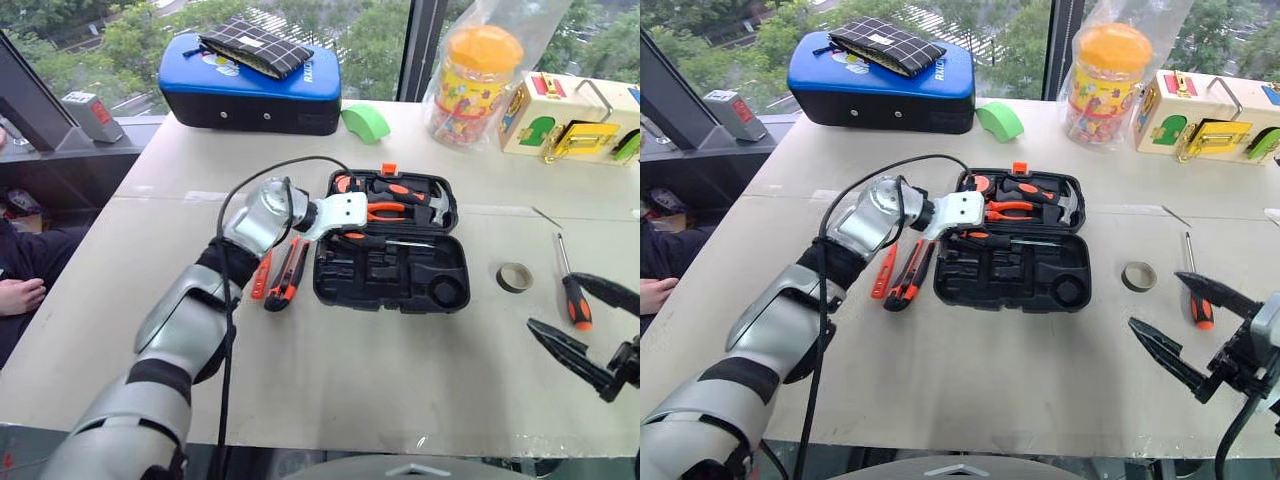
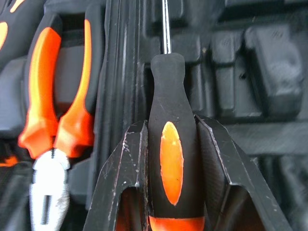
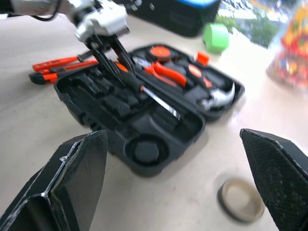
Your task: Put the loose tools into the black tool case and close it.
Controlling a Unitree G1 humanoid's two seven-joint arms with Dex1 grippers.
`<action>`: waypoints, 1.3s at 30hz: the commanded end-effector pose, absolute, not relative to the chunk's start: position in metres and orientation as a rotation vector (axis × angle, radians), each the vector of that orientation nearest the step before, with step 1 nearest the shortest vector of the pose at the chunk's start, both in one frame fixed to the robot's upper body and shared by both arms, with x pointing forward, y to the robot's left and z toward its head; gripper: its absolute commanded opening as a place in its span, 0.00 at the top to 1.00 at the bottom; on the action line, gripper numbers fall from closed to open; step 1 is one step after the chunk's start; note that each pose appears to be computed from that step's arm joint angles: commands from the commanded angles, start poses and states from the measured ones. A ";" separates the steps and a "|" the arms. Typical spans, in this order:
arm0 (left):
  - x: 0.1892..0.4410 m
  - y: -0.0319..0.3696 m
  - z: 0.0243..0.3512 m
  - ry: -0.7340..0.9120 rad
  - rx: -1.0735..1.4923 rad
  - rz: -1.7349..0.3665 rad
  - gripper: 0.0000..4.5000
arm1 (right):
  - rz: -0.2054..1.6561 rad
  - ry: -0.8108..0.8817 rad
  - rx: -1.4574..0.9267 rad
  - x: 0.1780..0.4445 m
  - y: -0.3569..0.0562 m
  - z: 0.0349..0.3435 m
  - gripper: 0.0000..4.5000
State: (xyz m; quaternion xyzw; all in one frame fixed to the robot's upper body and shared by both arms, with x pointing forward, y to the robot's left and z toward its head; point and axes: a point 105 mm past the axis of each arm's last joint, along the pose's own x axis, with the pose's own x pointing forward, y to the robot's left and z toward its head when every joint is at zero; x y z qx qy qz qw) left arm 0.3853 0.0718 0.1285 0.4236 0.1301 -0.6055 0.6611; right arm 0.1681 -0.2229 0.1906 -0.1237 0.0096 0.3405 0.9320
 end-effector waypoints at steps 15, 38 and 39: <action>0.404 0.089 0.163 0.201 1.001 -1.284 0.31 | 0.784 -0.024 -0.276 0.182 -0.213 0.209 0.00; 0.397 0.087 0.075 0.290 0.849 -1.029 1.00 | 0.749 -0.029 -0.229 0.182 -0.193 0.197 0.00; 0.399 0.088 0.073 0.282 0.868 -1.012 1.00 | 0.746 -0.027 -0.225 0.183 -0.192 0.196 0.00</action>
